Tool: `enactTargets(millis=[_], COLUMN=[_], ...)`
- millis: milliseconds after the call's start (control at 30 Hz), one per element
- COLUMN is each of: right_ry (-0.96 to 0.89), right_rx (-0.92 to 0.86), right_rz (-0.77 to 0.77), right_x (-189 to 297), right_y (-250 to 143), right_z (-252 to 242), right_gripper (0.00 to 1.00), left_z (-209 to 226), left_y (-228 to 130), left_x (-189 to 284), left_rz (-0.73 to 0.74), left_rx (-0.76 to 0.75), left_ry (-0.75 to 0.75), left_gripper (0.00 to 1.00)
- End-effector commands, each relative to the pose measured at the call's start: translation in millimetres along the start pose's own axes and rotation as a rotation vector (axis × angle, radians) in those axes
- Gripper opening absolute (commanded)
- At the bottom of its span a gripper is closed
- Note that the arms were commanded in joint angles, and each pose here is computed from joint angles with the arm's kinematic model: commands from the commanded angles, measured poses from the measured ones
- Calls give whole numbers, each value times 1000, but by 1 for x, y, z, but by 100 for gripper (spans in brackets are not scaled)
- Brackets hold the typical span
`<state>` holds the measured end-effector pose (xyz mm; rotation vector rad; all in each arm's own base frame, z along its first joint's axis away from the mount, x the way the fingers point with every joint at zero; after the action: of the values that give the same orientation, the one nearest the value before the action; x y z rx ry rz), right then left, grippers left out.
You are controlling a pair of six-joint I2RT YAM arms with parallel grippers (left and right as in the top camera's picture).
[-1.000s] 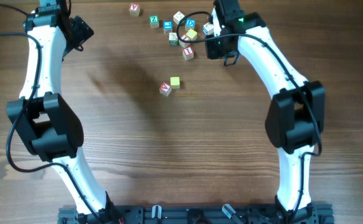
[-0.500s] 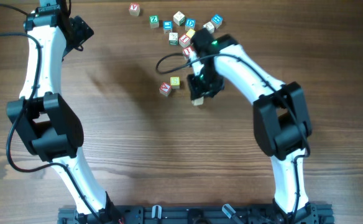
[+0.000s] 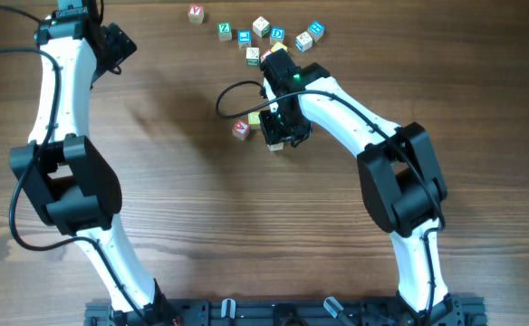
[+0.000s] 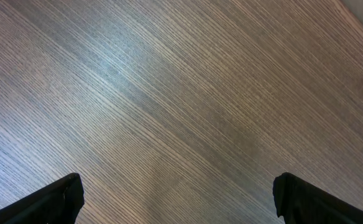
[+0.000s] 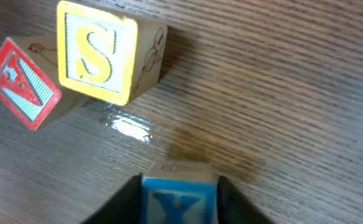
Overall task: Form a circle
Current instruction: 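Carry the blue X block to beside the yellow S block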
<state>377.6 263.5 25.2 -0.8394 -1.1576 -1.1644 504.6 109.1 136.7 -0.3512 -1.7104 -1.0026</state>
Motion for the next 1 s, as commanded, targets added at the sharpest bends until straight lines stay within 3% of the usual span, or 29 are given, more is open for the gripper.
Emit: enactTargets(millis=[0, 267, 433, 567, 967], right_ry=[-9, -16, 20, 9, -64], right_rx=[5, -16, -34, -21, 2], right_rz=[-15, 70, 148, 102, -18], right_x=[2, 3, 4, 3, 2], right_y=[1, -18, -36, -25, 1], right_z=[2, -1, 4, 3, -7], right_gripper=[54, 52, 37, 31, 27], left_z=[1, 1, 1, 1, 1], left_y=[5, 5, 5, 5, 5], left_x=[4, 4, 4, 4, 4], left_rz=[-17, -17, -17, -17, -17], left_rx=[-1, -1, -1, -1, -1], left_ry=[6, 6, 6, 6, 6], left_gripper=[100, 100, 100, 100, 100])
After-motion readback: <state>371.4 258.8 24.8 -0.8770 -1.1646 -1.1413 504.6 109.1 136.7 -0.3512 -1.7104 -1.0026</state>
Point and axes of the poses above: each gripper's point midway between its finger pads, its own x axis back along the fingers, its own z axis along the line the jaws close on, y = z × x, the point moved 1 cm from there along x, back along the fingers, and after that the axes turned 3 degrees about -x, right-handed, at the moved point
